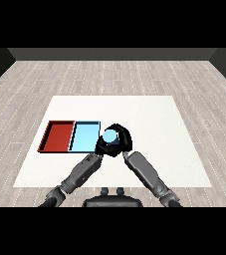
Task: Pick the blue can and put it in the blue box
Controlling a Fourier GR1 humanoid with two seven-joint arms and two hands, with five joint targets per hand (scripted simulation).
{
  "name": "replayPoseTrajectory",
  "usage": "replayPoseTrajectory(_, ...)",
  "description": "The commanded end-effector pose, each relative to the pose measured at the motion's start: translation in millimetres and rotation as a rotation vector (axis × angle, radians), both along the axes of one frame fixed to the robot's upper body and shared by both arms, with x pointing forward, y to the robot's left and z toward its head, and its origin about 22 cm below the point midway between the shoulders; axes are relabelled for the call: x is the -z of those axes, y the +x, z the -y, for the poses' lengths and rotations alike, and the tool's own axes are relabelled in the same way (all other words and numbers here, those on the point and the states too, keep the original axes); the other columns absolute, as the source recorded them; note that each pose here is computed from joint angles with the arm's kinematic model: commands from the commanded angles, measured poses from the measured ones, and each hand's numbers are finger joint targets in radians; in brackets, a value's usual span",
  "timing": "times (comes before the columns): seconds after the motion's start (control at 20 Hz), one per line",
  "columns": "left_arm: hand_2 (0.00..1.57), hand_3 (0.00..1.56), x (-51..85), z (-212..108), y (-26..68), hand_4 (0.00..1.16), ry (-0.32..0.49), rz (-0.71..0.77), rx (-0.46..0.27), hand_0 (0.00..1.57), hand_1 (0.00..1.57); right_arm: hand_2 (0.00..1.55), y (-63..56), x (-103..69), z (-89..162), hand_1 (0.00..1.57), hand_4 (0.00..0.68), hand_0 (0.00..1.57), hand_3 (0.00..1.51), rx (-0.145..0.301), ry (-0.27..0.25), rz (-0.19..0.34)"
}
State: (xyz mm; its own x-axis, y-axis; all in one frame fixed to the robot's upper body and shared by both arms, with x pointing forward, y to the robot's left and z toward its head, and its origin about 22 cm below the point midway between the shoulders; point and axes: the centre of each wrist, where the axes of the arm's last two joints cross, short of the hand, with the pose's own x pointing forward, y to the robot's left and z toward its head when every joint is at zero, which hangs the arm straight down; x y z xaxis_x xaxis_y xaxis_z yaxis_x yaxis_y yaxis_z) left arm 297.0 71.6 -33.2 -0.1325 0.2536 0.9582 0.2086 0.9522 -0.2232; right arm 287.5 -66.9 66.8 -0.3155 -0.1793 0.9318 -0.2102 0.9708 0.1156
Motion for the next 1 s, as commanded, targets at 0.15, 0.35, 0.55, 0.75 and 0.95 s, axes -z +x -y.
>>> replayPoseTrajectory(0.15, 1.57, 1.54, -0.8, 8, 1.9, 1.12, -0.016, 0.067, -0.027, 1.57, 1.57, 0.0, -1.0, 2.8, 4, 0.0, 0.0, 0.0, 0.0, -0.066, -0.08, -0.028)
replayPoseTrajectory(0.35, 1.57, 1.54, -6.5, 10, 9.8, 1.12, -0.02, 0.062, -0.023, 1.57, 1.57, 0.0, -1.0, 2.8, 4, 0.0, 0.0, 0.0, 0.0, -0.067, -0.08, -0.028)
replayPoseTrajectory(0.55, 1.57, 1.52, 6.4, 10, 6.0, 1.13, 0.009, 0.074, -0.042, 1.57, 1.57, 0.0, -9.8, -1.5, 13, 0.0, 0.0, 0.0, 0.0, -0.049, -0.08, -0.04)
replayPoseTrajectory(0.75, 1.57, 1.53, -4.0, -7, 18.3, 1.14, 0.02, 0.061, -0.074, 1.57, 1.57, 0.0, -7.5, 6.5, 18, 0.0, 0.0, 0.0, 0.0, -0.009, -0.013, -0.004)
replayPoseTrajectory(0.95, 1.57, 1.54, 10.4, -2, 1.9, 1.15, 0.053, 0.045, -0.104, 1.57, 1.57, 0.0, 0.6, -12.3, 55, 0.0, 0.0, 0.0, 0.0, 0.013, 0.024, 0.049)
